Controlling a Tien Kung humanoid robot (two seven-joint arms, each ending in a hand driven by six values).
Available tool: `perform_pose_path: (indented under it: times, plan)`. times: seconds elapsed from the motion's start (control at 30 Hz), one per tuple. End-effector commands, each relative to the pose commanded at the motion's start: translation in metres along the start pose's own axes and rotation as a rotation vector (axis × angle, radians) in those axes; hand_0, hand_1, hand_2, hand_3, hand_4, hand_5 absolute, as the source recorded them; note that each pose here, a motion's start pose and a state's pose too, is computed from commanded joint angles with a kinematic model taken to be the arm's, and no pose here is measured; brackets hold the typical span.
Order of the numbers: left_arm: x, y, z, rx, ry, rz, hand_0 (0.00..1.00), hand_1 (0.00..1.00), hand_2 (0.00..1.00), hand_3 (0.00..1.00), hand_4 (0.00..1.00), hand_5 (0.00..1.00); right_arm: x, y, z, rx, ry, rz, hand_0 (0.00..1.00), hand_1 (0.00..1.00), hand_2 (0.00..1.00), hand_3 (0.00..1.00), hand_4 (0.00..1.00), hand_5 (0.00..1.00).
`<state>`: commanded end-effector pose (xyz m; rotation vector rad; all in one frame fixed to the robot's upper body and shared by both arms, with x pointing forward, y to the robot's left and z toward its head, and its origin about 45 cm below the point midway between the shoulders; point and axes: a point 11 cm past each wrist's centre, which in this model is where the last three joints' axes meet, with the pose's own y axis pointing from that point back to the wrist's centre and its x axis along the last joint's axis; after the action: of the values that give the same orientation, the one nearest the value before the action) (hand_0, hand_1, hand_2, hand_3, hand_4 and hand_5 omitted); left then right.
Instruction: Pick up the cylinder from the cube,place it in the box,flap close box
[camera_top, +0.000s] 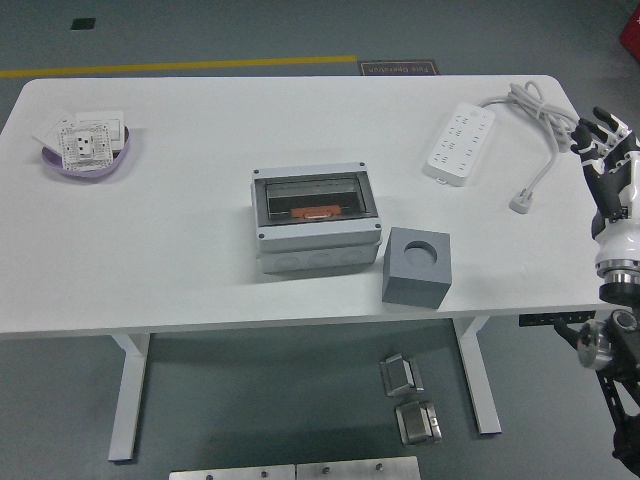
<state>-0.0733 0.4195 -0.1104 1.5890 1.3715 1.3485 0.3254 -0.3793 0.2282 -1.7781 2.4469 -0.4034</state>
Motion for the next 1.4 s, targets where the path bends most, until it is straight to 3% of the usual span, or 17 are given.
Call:
perform_pose_path:
  times: [1.4]
  plan:
    - [0.0053, 0.0022, 0.0072, -0.006, -0.001, 0.008, 0.746, 0.768, 0.768, 0.884, 0.584, 0.143, 0.0061, -0.0003, -0.0004, -0.015, 0.041, 0.013, 0.708, 0.684, 0.721, 0.71, 0.913, 0.59]
